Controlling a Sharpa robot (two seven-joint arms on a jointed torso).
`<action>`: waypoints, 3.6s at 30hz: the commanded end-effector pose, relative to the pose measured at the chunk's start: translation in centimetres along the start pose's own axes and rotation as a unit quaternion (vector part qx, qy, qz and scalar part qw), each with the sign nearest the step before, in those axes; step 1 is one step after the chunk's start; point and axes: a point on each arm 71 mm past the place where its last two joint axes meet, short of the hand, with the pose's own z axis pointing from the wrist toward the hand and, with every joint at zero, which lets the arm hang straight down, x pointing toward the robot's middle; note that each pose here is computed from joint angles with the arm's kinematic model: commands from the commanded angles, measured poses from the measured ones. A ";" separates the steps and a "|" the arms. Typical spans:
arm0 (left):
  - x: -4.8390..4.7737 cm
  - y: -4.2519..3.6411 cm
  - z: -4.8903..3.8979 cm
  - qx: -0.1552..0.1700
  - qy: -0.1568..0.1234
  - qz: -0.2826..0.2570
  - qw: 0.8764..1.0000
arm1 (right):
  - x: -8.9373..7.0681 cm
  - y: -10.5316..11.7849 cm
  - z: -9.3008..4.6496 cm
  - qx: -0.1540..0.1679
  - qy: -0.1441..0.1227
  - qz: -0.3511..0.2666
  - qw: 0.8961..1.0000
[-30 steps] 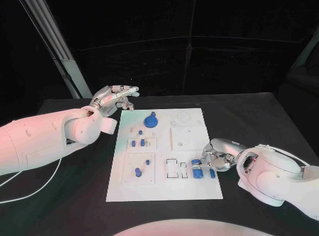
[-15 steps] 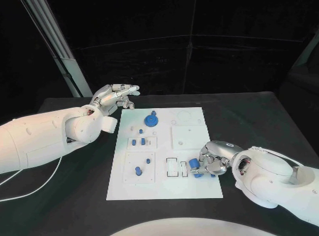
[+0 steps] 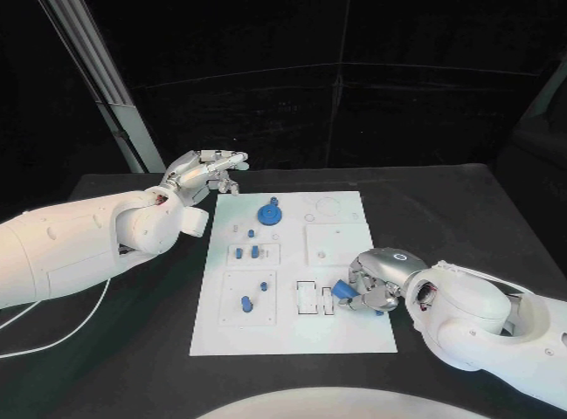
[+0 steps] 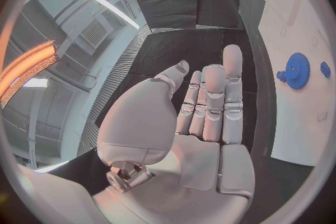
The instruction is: Assemble the parts on the task board
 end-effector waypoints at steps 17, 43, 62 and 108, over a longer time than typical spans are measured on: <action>0.05 -0.08 0.04 0.000 0.004 -0.003 1.000 | -1.4 0.6 -1.6 -0.012 -0.092 0.138 0.986; 0.30 0.00 0.21 -0.003 0.008 -0.003 1.000 | 0.7 3.8 0.0 -0.018 0.042 0.192 0.980; 0.54 0.05 0.24 -0.006 0.015 -0.004 1.000 | 0.7 4.1 1.0 -0.002 0.022 0.177 0.984; 0.34 -0.07 0.09 -0.001 0.009 -0.001 1.000 | 0.7 4.3 1.2 -0.003 0.016 0.162 0.987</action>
